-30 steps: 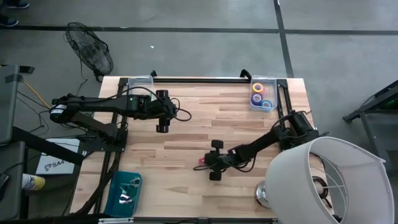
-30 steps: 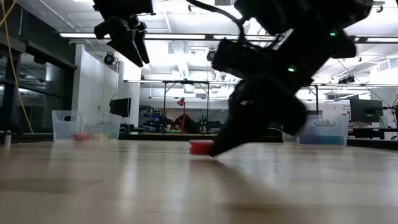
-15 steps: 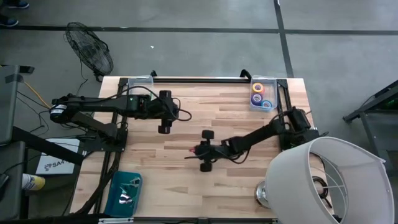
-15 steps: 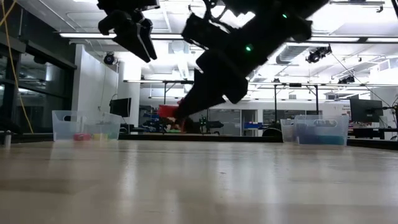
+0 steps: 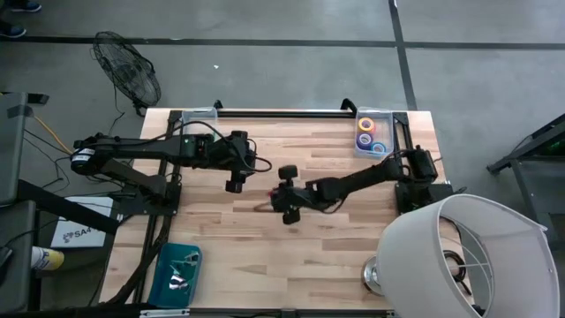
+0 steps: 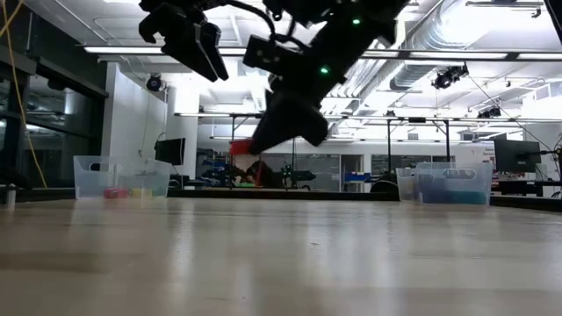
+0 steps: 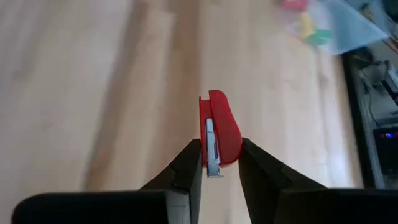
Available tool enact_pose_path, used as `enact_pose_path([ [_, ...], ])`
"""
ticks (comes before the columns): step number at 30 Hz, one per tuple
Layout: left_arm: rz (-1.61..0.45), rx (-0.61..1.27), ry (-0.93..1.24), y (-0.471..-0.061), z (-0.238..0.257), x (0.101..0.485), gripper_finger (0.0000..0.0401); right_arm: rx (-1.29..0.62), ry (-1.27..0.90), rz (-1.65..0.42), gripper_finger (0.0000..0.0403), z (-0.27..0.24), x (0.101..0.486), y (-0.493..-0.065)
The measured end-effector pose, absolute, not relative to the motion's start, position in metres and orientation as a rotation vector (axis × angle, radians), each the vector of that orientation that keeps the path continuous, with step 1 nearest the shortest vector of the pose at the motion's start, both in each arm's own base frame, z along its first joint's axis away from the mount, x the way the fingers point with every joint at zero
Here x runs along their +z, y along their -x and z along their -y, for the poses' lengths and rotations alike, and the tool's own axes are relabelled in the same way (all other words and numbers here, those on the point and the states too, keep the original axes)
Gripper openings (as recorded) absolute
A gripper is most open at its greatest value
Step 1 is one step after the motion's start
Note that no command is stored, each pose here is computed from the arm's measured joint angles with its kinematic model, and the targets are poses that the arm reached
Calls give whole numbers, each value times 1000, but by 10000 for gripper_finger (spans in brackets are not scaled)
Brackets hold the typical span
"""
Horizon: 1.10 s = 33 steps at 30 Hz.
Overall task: Pick and place Stapler, Stapler remover, tape
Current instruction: Put the red stapler into the left transparent bin
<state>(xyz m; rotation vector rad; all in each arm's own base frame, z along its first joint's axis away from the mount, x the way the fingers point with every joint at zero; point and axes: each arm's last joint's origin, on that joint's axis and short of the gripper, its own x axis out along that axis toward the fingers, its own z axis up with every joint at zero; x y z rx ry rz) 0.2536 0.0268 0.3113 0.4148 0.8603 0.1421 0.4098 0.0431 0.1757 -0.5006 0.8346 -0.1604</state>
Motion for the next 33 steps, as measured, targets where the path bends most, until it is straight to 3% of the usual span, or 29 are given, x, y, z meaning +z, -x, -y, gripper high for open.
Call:
enact_pose_path([
  [18, -862, 63, -457, -254, -25, 311, 269, -261, 411, -681, 80, -1, 269, -445],
  [33, -878, 105, -504, -254, -27, 310, 269, -324, 298, -699, 82, 1, 276, -443],
])
